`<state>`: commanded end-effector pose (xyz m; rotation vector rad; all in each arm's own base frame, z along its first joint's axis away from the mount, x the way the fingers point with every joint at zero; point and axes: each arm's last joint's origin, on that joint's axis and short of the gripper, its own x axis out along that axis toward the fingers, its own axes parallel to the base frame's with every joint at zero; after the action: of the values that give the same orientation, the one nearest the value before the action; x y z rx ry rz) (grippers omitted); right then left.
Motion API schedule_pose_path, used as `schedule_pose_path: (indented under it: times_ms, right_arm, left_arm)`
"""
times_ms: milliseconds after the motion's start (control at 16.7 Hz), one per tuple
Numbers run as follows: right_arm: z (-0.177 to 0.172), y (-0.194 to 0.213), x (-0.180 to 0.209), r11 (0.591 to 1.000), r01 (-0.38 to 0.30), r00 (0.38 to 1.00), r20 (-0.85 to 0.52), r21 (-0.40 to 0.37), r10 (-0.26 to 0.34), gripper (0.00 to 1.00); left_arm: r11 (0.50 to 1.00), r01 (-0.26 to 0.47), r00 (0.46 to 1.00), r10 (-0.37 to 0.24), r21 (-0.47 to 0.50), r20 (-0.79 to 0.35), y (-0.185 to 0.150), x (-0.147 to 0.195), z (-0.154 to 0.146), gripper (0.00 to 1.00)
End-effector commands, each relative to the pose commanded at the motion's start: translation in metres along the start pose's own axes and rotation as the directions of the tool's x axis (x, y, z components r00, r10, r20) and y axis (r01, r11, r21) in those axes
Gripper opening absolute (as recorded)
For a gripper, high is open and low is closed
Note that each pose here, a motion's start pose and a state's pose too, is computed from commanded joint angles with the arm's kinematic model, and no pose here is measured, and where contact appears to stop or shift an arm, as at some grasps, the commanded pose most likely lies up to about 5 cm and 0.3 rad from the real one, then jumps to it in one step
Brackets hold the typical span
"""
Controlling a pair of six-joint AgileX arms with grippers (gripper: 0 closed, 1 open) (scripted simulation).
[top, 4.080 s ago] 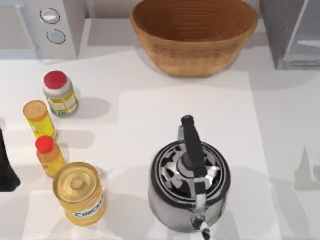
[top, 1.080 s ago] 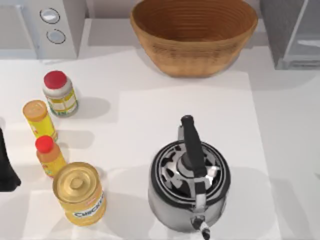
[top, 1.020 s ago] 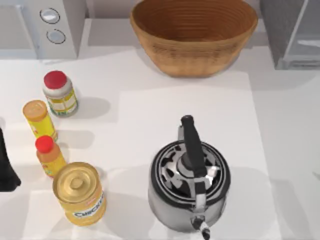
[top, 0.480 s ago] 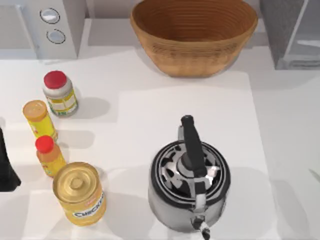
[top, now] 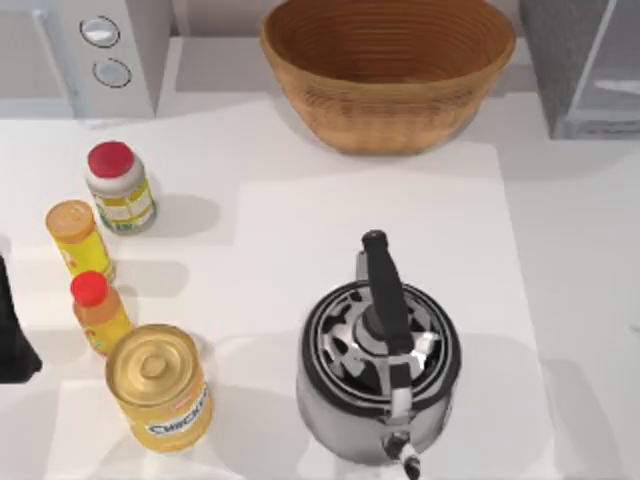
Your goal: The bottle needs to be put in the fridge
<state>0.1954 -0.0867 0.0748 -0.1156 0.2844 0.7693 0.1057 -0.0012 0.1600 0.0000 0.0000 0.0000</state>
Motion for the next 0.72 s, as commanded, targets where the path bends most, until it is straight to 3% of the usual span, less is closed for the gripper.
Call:
schedule_pose_path:
  times_ms: [240,720]
  right_arm:
    - [0.0000,0.0000,0.0000,1.000,0.000,1.000,0.000,0.000,0.000,0.03]
    - [0.0000,0.0000,0.0000,1.000,0.000,1.000,0.000,0.000,0.000,0.01]
  left_arm:
    - [1.000,0.000,1.000,0.000,0.000,0.000,0.0000,0.0000,0.0000,1.00]
    - [1.000,0.000,1.000,0.000,0.000,0.000,0.0000,0.0000,0.0000,1.00]
